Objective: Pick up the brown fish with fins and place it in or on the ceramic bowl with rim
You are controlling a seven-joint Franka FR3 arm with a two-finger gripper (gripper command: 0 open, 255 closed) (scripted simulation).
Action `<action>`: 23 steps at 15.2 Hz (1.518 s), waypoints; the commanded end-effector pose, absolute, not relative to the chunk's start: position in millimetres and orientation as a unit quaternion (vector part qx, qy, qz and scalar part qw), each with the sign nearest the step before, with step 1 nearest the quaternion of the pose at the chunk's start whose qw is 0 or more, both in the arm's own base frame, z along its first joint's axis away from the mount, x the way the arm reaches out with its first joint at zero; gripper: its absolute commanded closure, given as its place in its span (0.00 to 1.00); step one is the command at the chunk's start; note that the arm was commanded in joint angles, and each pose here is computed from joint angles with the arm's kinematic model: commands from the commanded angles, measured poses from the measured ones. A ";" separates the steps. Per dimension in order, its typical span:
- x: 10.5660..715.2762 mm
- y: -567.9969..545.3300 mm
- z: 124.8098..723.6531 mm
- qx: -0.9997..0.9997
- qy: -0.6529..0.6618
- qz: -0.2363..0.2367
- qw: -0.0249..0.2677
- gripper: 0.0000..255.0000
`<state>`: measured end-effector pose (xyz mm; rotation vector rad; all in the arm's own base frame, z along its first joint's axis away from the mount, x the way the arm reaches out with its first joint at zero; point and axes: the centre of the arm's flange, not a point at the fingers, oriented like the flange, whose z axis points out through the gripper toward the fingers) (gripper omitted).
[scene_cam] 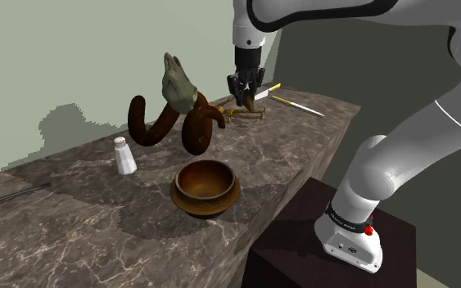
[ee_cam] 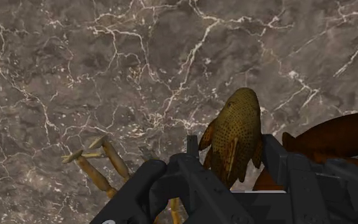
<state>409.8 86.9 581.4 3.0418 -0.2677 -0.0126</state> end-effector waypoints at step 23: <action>300.9 379.1 571.0 0.995 -0.088 -0.004 0.044 1.00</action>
